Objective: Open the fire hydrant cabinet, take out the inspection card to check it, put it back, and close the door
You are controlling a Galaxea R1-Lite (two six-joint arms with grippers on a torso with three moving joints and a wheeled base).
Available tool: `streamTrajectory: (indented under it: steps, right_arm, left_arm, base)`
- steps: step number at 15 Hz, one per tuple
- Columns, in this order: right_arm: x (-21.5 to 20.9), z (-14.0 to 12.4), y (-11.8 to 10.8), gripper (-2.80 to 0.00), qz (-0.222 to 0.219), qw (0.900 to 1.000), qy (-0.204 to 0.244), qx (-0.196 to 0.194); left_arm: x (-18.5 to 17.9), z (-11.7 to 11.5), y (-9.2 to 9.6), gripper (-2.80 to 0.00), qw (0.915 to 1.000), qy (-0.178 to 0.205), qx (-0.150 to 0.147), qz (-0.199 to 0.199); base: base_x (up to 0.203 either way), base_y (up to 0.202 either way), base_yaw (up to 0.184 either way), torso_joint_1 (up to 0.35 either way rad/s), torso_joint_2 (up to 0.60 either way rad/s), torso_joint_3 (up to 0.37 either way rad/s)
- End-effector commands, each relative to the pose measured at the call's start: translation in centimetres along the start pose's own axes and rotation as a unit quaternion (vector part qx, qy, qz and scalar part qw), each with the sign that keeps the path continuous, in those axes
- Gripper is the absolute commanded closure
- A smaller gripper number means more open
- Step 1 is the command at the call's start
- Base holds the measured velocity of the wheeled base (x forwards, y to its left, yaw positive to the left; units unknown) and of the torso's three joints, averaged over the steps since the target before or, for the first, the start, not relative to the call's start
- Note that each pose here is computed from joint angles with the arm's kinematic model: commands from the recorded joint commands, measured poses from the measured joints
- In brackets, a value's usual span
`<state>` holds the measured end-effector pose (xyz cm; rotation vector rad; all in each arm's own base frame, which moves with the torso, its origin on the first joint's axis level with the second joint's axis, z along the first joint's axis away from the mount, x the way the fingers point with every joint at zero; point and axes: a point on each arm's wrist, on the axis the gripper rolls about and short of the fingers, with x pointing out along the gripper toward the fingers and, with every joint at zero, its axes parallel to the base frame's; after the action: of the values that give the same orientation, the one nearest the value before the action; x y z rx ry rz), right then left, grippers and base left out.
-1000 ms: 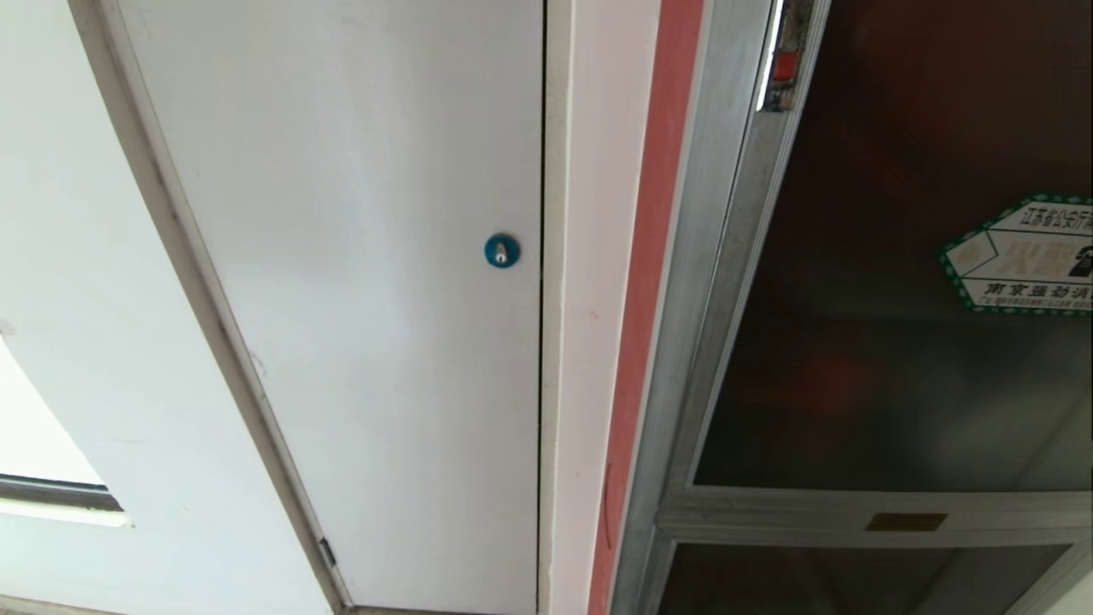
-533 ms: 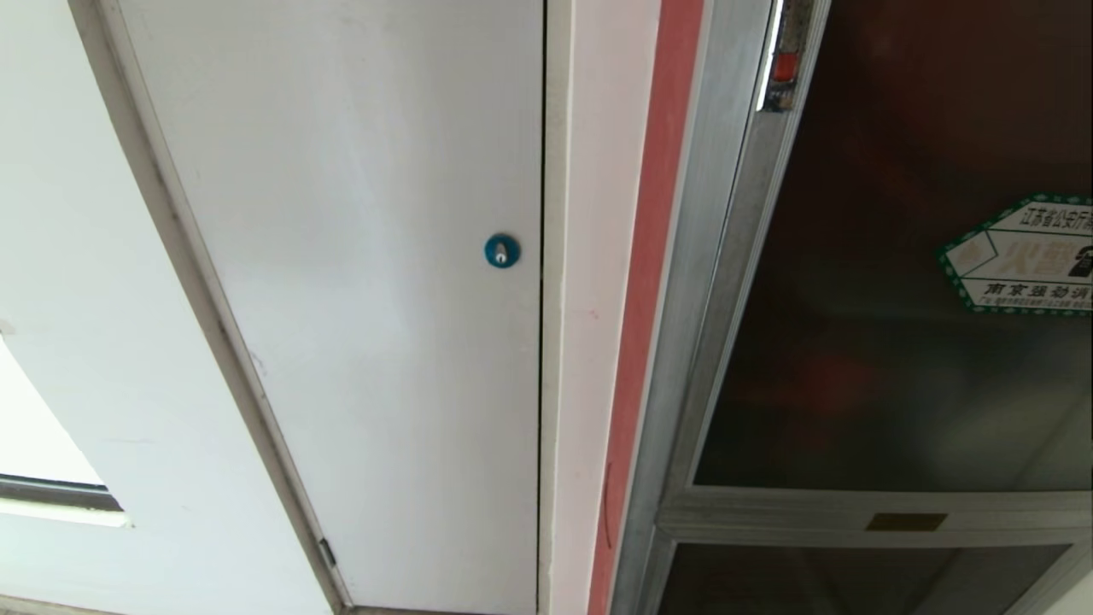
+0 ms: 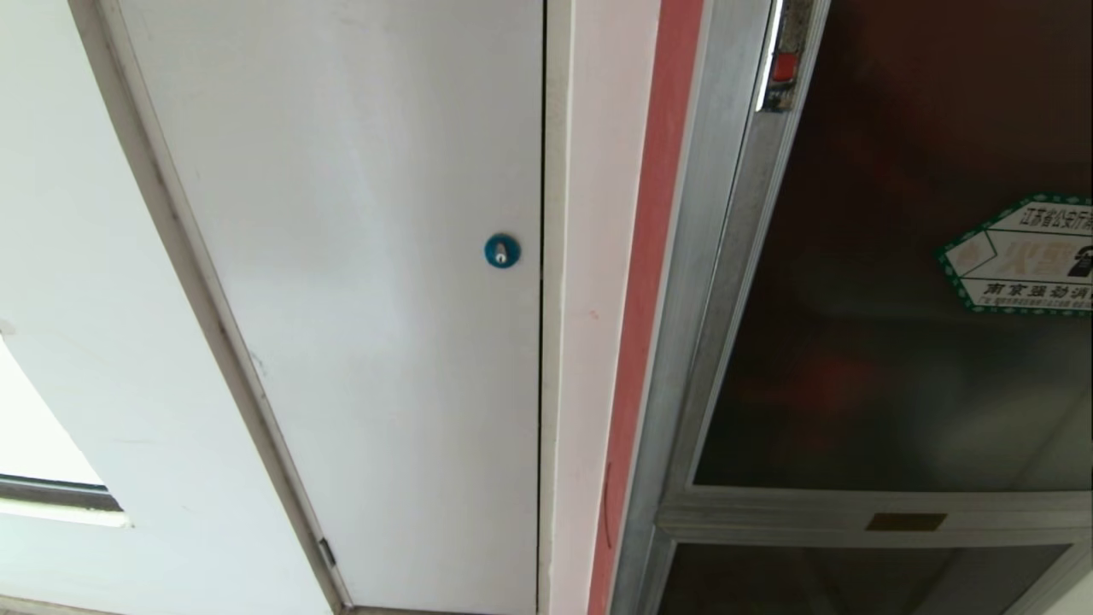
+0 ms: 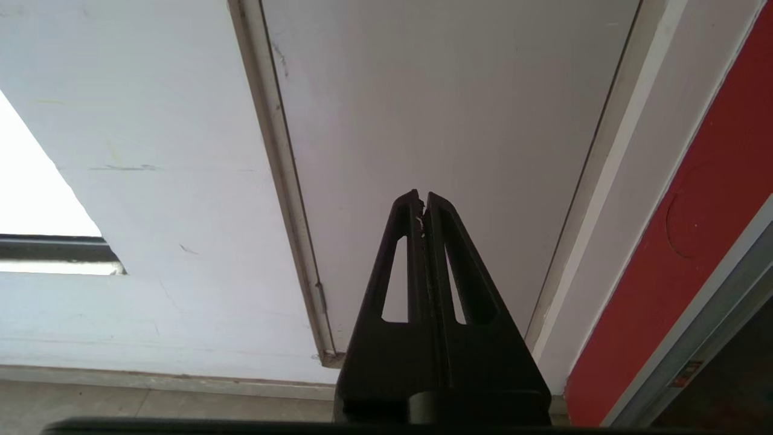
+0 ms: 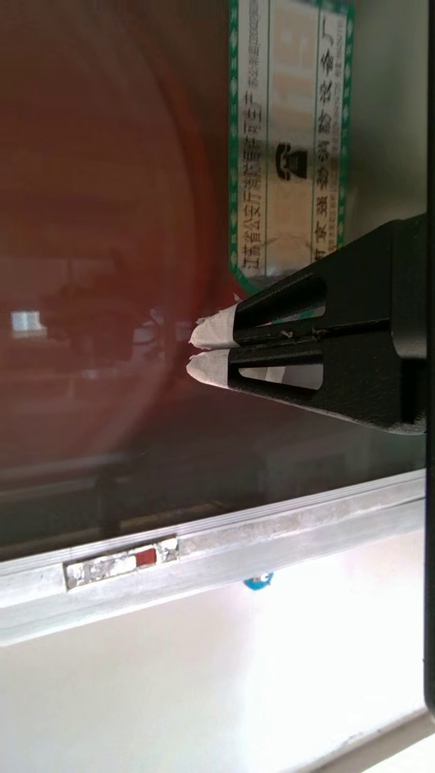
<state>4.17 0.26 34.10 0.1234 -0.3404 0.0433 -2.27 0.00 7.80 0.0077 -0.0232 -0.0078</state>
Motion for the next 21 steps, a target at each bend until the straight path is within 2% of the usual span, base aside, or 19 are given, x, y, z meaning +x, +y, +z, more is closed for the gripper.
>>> streamTrajectory:
  steps: [1, 9, 18, 21]
  right_arm:
    - [-2.9, -0.2, -0.2, 0.0, 0.0, 1.0, -0.024, -0.002]
    - [-8.7, -2.8, -0.6, 0.0, -0.005, 1.0, -0.024, -0.008]
    - [-12.8, -6.7, -0.9, 0.0, -0.027, 0.999, -0.009, -0.016]
    - [-13.8, -8.7, -1.1, 0.0, -0.028, 0.999, 0.001, -0.017]
  left_arm:
    - [0.1, -0.3, 0.0, 0.0, 1.0, 0.006, 0.0, 0.0]
    - [0.1, -0.3, 0.0, 0.0, 1.0, 0.006, 0.0, 0.0]
    - [0.1, -0.3, 0.0, 0.0, 1.0, 0.006, 0.0, 0.0]
    - [0.1, -0.3, 0.0, 0.0, 1.0, 0.006, 0.0, 0.0]
  base:
    - [0.0, 0.0, 0.0, 0.0, 0.0, 0.0]
    - [0.0, 0.0, 0.0, 0.0, 0.0, 0.0]
    - [0.0, 0.0, 0.0, 0.0, 0.0, 0.0]
    - [0.0, 0.0, 0.0, 0.0, 0.0, 0.0]
